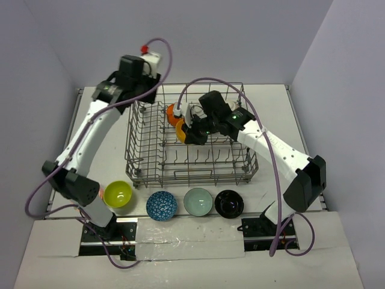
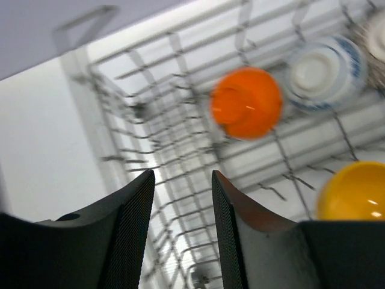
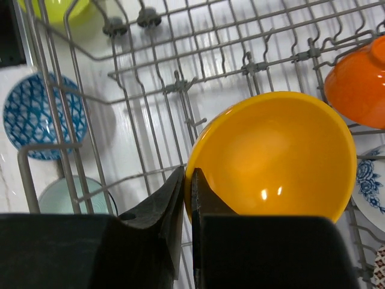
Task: Load the bowls into the dish rack
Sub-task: Pass from the left arm to the right, then insert the bowl into the dish rack.
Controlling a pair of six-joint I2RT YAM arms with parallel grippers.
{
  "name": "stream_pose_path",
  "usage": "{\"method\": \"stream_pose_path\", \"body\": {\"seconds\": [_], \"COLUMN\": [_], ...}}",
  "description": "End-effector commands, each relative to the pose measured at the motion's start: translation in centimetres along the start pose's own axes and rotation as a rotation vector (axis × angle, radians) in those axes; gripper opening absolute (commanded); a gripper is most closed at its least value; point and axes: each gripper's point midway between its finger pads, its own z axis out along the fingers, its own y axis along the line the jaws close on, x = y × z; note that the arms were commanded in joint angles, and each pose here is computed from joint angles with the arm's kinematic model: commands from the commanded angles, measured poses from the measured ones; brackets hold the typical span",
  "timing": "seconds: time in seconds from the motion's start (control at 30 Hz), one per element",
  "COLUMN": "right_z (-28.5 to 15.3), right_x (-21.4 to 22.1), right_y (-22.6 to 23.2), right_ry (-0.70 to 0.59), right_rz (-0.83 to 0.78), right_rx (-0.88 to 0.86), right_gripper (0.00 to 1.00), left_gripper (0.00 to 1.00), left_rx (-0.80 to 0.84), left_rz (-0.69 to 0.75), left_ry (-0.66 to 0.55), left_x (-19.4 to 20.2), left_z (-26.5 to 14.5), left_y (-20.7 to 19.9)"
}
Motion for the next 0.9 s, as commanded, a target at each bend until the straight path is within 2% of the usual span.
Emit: {"method": "stream_pose_path", "body": {"seconds": [0.0,0.1,0.37,0.47,0.7,0.87], "right_z": [-2.0,-2.6,-3.0,-2.9,-3.6,-4.2], "right_x": [-5.4,-6.6,-9.3,-9.8,-10.3,-10.1], "right_y": [-1.4,-1.6,-1.0,-0.7,0.5,0.5], "right_ry": [-0.147,-0.161,-0.252,-0.295,-0.384,-0.484], "right_rz": [0.023,0.074,0.285,0.358,0.619,0.741], "right_rx": [0.051,0.045,-0.093,-0.143,-0.302,-0.405], "right_gripper": [0.0,0.0,0.0,0.0,0.0,0.0], "left_gripper": [0.49,0.49,0.52,0.52,0.53,0.54], "left_rx": [-0.187,-0.253,-0.36,-0.382,-0.4,-0.396], "left_rz": [-0.152,-0.187,-0.225,-0.246,-0.268,-0.294], "left_ry": [-0.159,-0.188,-0.271,-0.26,-0.268,-0.273], "left_x": [-2.9,-2.2,0.6,2.6,4.3,5.3], "left_z": [-4.0,-6.2,-10.7,-11.1,-11.9,-12.4], "left_y": [7.0,9.9,11.9,12.8,13.6,14.2]}}
